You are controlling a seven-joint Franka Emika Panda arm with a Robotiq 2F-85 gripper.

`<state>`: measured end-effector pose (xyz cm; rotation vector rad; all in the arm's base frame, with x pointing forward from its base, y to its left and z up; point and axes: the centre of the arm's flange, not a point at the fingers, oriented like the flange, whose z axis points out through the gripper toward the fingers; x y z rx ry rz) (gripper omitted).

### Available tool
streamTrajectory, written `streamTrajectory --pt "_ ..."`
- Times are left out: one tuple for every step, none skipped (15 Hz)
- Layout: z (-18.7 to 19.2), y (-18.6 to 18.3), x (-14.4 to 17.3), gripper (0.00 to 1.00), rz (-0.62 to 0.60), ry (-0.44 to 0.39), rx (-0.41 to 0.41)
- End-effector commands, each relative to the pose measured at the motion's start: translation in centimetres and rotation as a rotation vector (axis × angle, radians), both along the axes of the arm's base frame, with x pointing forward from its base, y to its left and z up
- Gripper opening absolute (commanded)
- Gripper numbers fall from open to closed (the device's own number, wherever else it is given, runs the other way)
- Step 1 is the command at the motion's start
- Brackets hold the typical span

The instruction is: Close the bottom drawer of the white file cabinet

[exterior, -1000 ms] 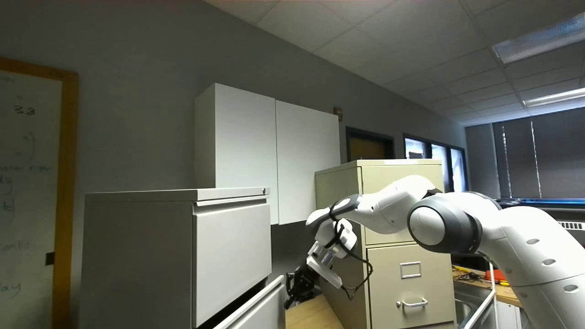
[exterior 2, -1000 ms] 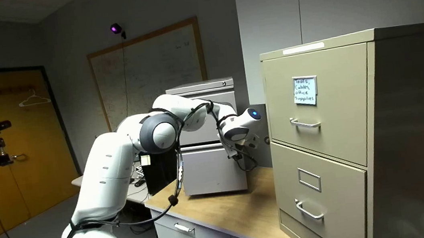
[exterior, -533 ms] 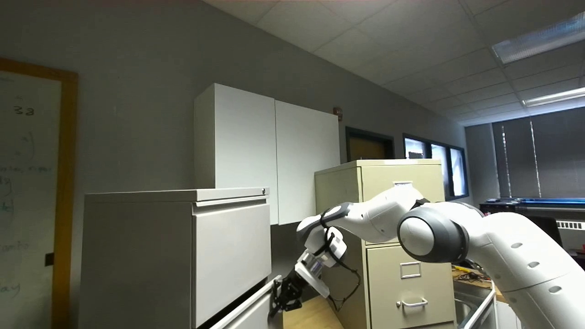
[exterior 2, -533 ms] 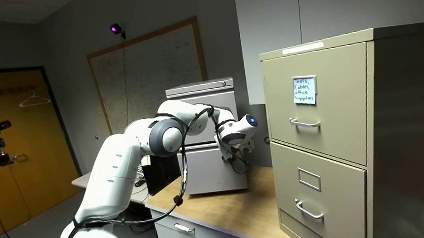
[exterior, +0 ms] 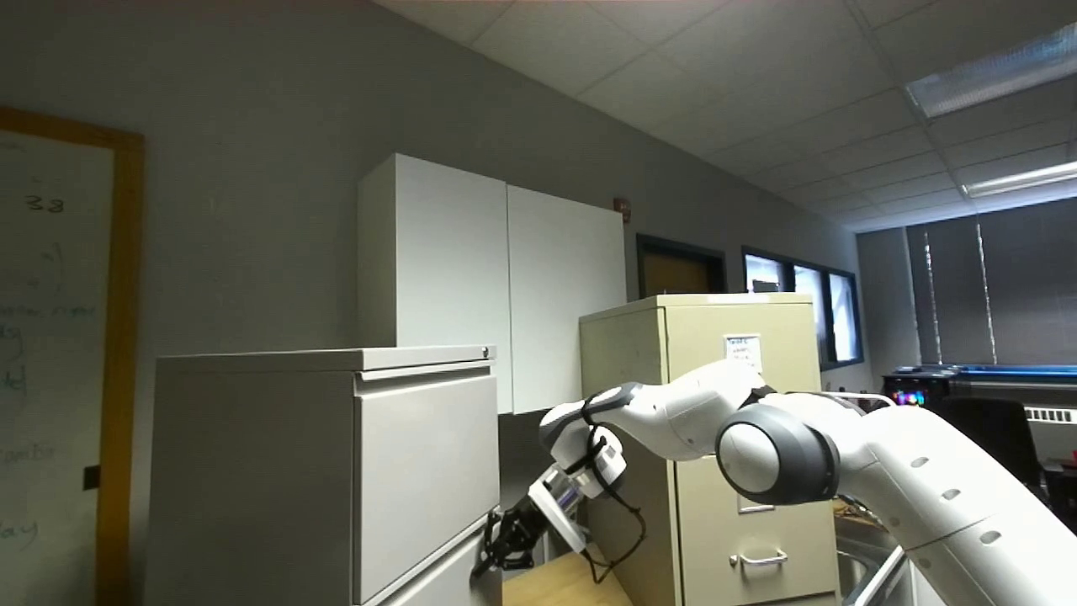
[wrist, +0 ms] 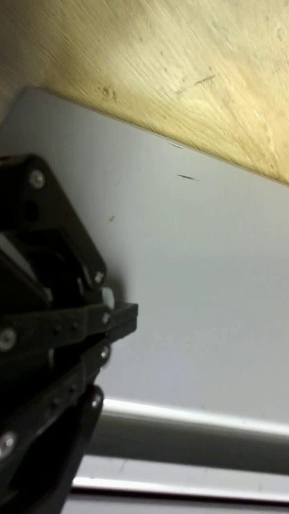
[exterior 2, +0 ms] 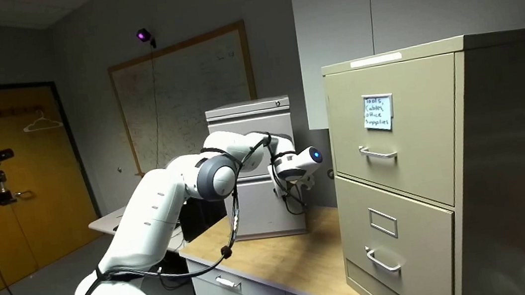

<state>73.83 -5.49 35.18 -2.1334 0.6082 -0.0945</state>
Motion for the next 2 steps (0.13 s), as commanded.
streamTrajectory --pt "2.06 1.8 3.49 0.0 0.004 -0.025 0.055" --pt "2.12 1.68 3.27 0.0 0.01 -0.018 0.05"
